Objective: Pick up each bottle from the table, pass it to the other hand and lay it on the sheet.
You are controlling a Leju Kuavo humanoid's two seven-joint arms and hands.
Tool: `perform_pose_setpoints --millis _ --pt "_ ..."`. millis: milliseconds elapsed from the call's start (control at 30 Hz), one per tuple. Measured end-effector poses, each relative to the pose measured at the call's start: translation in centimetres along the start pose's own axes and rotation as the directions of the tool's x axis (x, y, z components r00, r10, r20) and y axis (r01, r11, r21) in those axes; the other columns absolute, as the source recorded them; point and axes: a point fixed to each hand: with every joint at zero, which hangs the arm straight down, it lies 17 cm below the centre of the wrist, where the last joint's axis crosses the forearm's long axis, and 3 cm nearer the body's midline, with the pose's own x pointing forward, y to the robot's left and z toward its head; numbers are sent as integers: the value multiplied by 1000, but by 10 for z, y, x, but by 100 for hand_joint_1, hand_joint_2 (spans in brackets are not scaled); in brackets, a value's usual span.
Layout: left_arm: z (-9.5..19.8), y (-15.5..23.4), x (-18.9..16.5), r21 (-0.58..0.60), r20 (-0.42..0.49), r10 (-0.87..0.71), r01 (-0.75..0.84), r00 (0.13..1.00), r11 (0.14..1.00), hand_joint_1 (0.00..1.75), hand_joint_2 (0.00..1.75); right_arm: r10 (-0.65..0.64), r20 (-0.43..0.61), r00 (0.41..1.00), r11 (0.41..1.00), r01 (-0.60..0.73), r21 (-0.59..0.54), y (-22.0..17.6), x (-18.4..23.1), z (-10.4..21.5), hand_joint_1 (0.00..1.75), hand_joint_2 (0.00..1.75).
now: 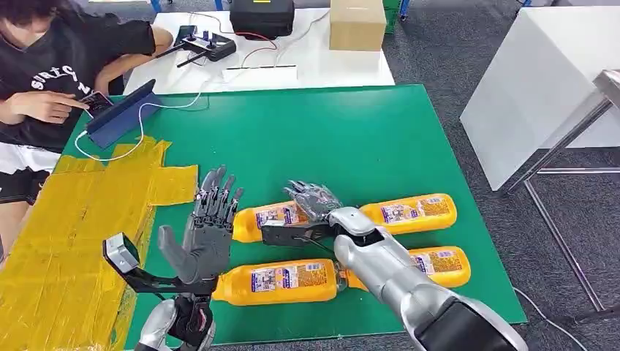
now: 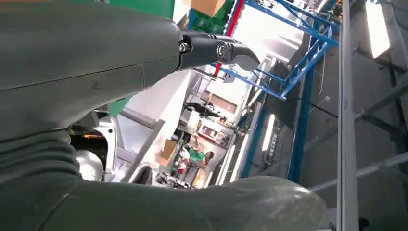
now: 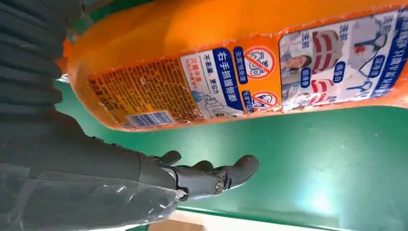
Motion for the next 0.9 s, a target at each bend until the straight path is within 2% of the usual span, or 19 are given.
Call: perform_pose_setpoints --millis 200,300,333,467,633,700,733,767,800,867,900 --pt "0 0 0 0 2 3 -3 1000 1000 0 0 -19 0 1000 999 19 33 6 -1 1 0 175" --pt "-2 -2 1 -5 5 9 -9 1000 1000 0 0 -49 3 999 995 49 90 15 1 2 26 175" --pt "-3 -3 1 -8 7 16 -16 1000 1000 0 0 -52 3 999 992 51 119 18 0 2 30 175" --pt "-8 -7 1 -18 8 28 -28 1000 999 0 0 -30 -13 999 974 32 225 31 -7 7 33 175" --pt "-12 -8 1 -18 8 37 -37 999 999 0 0 9 -42 999 963 3 270 36 -18 10 33 175" --pt "-12 -8 1 -20 7 36 -36 999 999 0 0 17 -45 999 961 -4 275 36 -20 10 66 175" --pt "-13 -8 1 -21 8 36 -36 999 999 0 0 19 -46 999 961 -6 276 36 -21 10 98 175" --pt "-13 -8 1 -21 8 37 -37 999 999 0 0 23 -51 998 960 -8 278 36 -22 11 119 175" --pt "-13 -8 1 -20 9 37 -37 999 999 0 0 29 -58 998 960 -12 281 36 -24 11 134 175" --pt "-14 -7 1 -16 9 38 -38 999 999 0 0 36 -67 997 959 -15 283 37 -27 11 147 175" --pt "-14 -6 1 -10 9 40 -40 999 999 0 0 39 -71 997 960 -18 280 37 -28 11 171 175"
